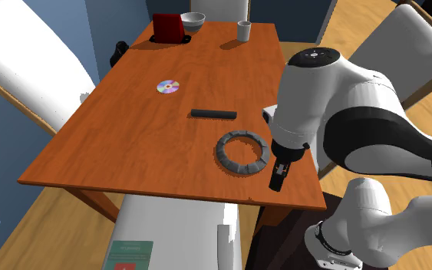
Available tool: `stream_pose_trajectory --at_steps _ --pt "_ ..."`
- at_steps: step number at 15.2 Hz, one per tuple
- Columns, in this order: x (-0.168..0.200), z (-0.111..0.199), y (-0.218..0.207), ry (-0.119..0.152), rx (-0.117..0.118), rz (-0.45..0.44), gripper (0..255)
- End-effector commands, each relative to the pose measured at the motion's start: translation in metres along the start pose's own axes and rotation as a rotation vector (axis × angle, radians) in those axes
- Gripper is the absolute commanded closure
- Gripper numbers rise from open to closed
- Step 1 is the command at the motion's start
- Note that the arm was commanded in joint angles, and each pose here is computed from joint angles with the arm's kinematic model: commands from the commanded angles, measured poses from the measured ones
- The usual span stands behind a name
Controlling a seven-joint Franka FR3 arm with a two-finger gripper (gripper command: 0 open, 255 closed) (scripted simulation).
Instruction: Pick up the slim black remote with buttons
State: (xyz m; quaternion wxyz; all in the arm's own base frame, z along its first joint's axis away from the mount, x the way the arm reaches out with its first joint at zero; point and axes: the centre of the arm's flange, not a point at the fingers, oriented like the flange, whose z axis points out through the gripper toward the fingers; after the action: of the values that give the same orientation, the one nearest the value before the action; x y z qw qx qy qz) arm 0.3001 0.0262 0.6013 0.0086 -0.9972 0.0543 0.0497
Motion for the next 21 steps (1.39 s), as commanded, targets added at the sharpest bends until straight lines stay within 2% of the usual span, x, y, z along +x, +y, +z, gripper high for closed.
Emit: stream_pose_trajectory --at_steps 1,21 --pt "0.000 0.000 0.000 0.000 0.000 0.000 0" --pt "0.199 0.000 0.170 0.052 0.036 -0.225 0"
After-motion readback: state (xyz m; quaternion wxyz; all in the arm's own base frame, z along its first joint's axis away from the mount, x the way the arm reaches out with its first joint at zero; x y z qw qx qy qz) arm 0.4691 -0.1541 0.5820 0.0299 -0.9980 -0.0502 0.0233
